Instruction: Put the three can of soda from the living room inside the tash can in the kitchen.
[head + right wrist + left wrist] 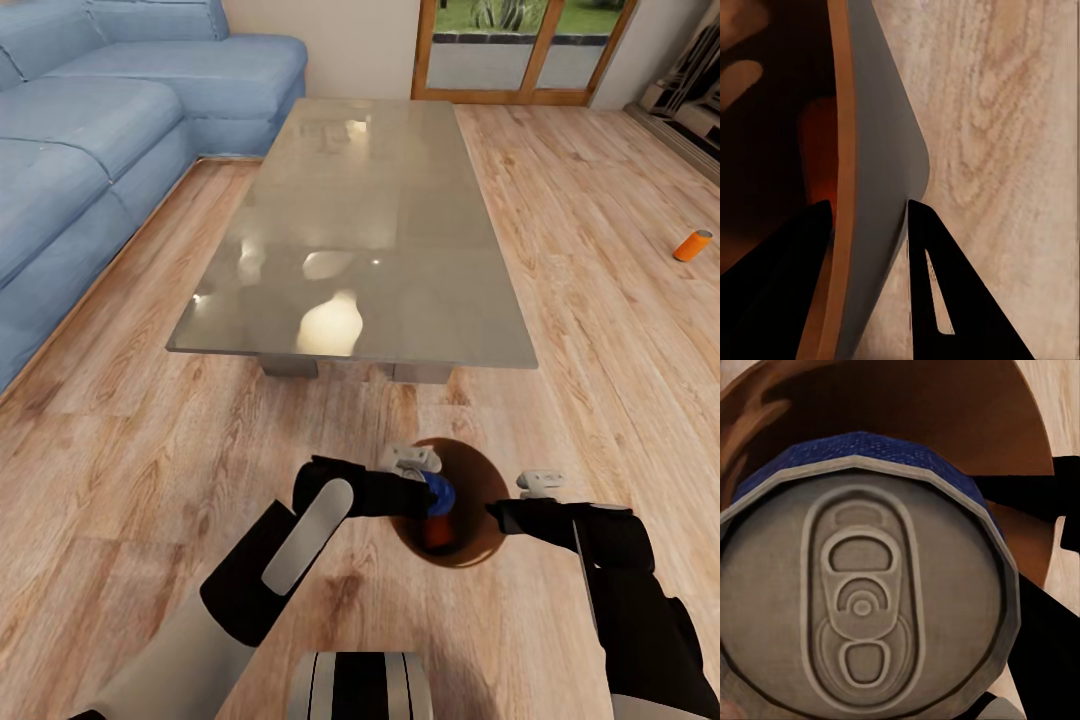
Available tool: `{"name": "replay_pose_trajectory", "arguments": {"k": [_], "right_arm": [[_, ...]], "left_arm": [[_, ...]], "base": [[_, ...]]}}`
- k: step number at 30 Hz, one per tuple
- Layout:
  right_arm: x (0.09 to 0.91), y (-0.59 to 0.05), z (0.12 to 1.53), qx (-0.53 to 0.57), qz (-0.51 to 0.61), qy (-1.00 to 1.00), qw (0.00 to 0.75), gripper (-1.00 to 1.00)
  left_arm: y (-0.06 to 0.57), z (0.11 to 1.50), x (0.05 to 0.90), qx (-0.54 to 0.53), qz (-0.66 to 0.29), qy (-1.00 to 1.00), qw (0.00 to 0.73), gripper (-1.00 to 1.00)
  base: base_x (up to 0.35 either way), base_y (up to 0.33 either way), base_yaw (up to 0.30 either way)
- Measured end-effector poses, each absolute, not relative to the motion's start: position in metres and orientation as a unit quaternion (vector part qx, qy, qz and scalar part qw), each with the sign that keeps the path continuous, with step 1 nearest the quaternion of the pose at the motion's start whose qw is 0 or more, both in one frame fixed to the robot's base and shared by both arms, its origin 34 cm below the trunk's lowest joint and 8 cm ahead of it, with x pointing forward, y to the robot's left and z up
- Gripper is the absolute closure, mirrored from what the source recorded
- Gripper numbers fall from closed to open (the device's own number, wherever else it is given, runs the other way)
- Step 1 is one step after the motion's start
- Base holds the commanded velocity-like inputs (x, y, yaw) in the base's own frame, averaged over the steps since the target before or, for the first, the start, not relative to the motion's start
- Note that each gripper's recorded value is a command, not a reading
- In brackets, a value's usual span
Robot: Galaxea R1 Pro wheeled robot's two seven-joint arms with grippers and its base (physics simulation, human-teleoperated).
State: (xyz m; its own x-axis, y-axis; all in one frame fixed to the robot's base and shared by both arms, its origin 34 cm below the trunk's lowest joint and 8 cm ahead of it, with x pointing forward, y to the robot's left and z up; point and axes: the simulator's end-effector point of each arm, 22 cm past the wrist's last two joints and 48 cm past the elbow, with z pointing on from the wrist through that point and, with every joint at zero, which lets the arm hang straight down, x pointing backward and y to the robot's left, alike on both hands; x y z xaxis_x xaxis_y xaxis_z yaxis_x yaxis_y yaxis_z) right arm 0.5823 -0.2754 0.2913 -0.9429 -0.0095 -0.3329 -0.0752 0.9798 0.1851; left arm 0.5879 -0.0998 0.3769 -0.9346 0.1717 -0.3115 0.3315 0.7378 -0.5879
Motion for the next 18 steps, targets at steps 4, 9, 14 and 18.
{"name": "replay_pose_trajectory", "arguments": {"k": [4,9,14,18], "right_arm": [[0.582,-0.280,0.291,-0.027,0.088,0.982,0.168,1.00],[0.583,-0.277,0.291,-0.024,0.094,0.981,0.168,1.00],[0.583,-0.278,0.291,-0.025,0.093,0.981,0.168,1.00],[0.582,-0.277,0.291,-0.025,0.093,0.981,0.168,1.00]], "left_arm": [[-0.100,0.374,0.586,0.139,-0.333,0.925,0.116,1.00],[-0.098,0.362,0.580,0.138,-0.325,0.930,0.103,1.00],[-0.096,0.358,0.578,0.137,-0.322,0.932,0.097,1.00],[-0.095,0.353,0.576,0.136,-0.318,0.934,0.091,1.00]], "base": [[0.000,0.000,0.000],[0.000,0.000,0.000],[0.000,0.000,0.000],[0.000,0.000,0.000]]}}
